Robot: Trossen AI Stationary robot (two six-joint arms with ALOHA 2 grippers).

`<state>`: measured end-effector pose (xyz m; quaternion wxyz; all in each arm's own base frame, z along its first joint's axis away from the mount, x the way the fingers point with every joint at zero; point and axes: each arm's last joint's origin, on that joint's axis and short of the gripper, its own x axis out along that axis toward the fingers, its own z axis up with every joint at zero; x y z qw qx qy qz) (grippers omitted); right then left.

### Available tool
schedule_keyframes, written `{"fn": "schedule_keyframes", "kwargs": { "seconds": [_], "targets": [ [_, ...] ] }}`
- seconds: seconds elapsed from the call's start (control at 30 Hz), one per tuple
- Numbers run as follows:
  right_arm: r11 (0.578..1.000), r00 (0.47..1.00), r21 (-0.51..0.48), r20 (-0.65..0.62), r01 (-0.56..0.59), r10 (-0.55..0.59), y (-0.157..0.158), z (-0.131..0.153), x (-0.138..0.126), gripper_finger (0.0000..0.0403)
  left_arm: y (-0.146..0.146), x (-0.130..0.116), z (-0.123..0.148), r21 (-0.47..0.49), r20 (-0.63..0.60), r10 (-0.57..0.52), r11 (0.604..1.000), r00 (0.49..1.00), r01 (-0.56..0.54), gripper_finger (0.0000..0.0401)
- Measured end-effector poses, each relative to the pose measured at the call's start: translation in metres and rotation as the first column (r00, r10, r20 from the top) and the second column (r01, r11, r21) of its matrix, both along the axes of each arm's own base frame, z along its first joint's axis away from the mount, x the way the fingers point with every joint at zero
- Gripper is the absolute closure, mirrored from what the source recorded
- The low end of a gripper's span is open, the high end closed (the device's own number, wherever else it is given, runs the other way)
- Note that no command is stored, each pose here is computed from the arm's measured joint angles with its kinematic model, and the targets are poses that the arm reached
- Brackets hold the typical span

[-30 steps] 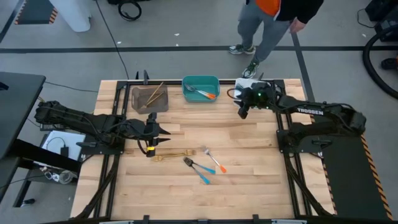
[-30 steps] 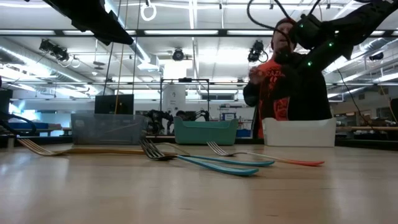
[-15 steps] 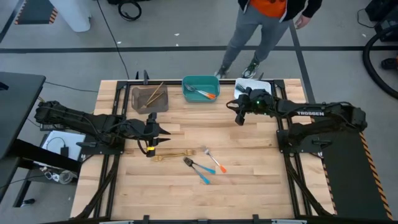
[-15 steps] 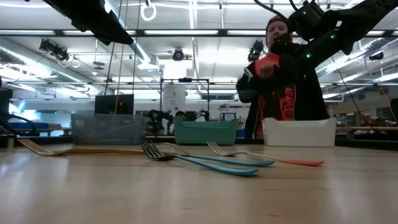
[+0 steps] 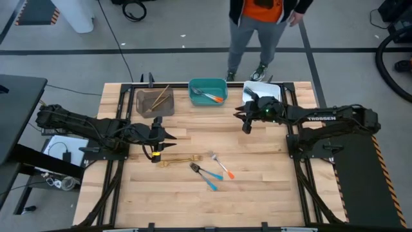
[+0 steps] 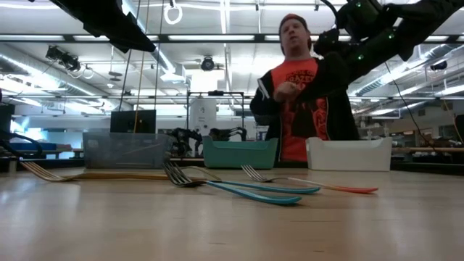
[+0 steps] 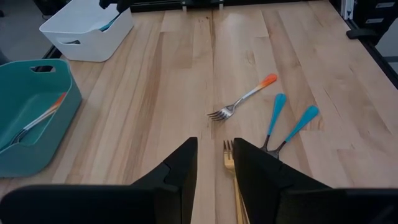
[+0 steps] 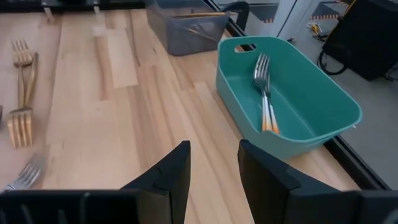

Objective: Sort silverware by color (type)
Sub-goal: Put the orange fork into the blue bin

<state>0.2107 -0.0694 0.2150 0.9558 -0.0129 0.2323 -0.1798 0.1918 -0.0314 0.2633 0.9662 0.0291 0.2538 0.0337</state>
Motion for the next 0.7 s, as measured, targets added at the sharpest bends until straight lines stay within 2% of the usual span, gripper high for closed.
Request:
{"fn": "schedule_keyframes", "kwargs": {
  "seconds": [0.7],
  "targets": [
    [0.997,0.991,0.013,0.107,-0.081,0.079,0.026,0.008,0.011,0.0263,0.0,0.0,0.0,-0.006,0.001,0.003,1.0,1.0,-0.003,0.0289]
  ]
}}
